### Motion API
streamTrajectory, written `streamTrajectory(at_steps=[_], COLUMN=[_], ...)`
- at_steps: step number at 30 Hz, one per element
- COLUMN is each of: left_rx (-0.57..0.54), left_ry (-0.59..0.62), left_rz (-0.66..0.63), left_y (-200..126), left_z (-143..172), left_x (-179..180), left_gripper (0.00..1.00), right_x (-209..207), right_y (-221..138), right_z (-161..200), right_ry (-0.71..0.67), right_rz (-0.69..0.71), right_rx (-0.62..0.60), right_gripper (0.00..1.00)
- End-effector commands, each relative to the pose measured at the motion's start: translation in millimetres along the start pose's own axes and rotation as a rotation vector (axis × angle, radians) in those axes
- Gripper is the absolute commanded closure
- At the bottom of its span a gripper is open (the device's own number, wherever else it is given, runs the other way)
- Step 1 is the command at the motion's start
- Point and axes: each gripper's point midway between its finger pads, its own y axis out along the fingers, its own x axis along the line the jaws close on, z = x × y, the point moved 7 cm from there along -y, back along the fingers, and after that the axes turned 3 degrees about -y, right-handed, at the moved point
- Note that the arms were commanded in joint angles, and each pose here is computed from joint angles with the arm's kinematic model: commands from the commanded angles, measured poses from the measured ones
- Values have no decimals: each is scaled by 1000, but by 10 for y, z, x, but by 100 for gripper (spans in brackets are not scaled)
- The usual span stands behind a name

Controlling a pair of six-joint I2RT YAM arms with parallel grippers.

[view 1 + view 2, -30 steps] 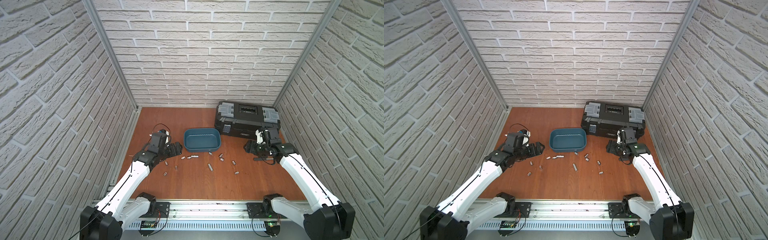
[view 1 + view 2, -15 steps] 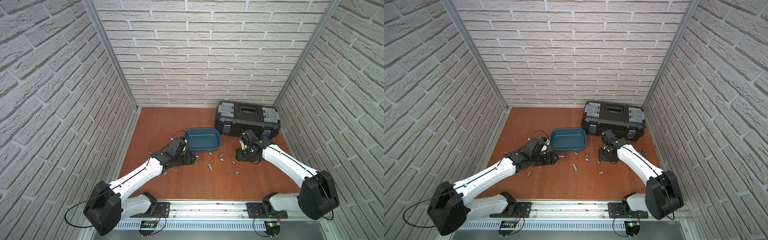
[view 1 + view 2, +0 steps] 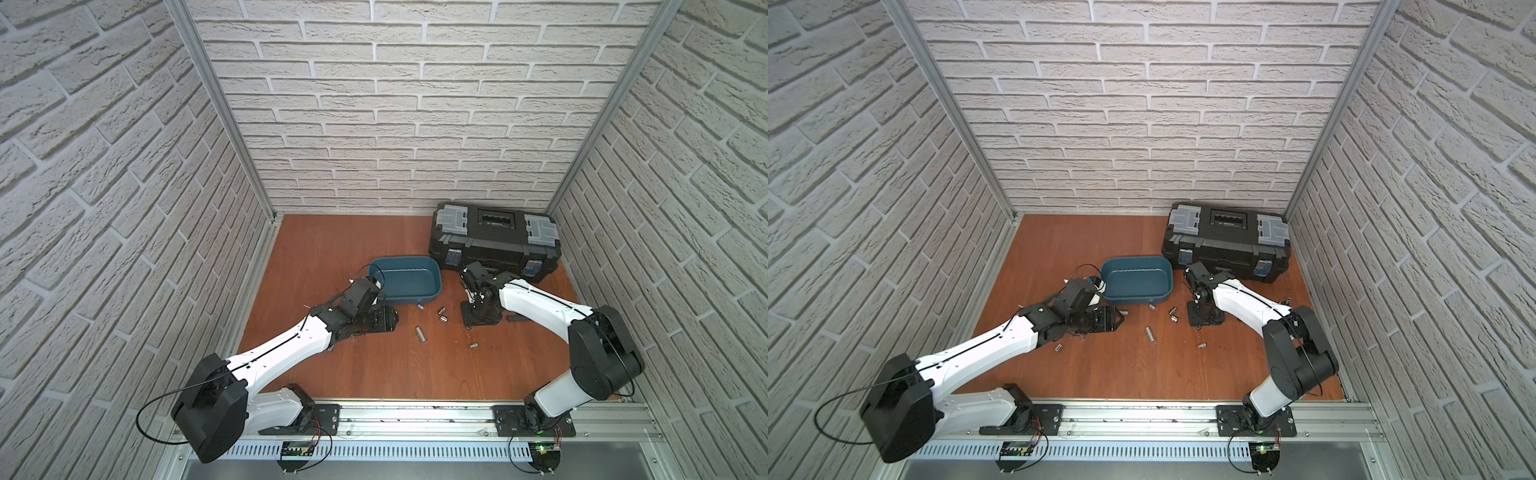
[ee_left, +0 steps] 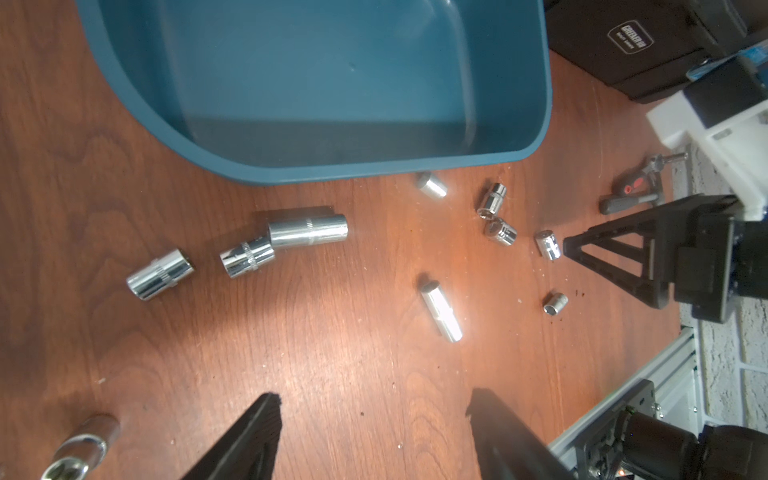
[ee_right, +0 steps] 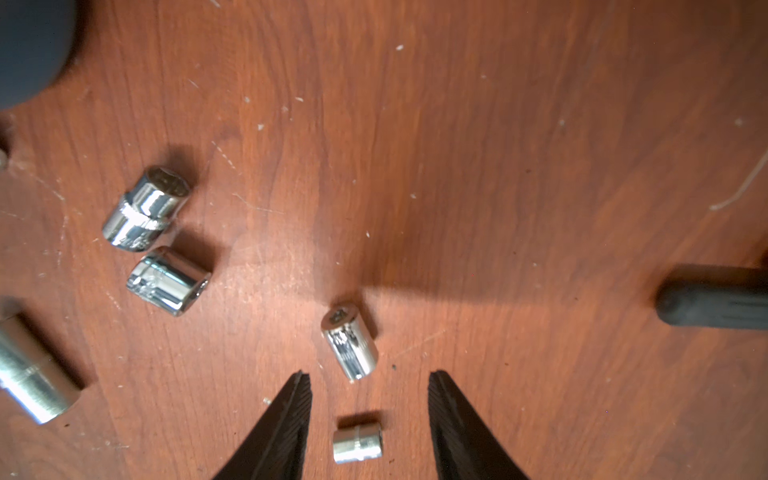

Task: Put the socket on the desktop into the storage box
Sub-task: Pick up the socket head from the center of the board.

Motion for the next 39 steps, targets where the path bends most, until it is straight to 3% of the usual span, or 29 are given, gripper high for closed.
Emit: streamTrajectory(at_steps=[1, 32, 39], left_rx=[-12, -13, -17], left_ry=[-3, -33, -41], left_rz=[7, -8, -15], left_y=[40, 44, 37], left_z=[17, 80, 83], left_x=[-4, 60, 71], left_gripper=[23, 23, 23], right_x=[66, 149, 162], right_y=[-10, 303, 313], right_z=[-96, 41, 78], right_ry=[-19, -2, -6], right_rz=[-5, -19, -22], right_rx=[-26, 57, 62], right_gripper=[50, 66, 75])
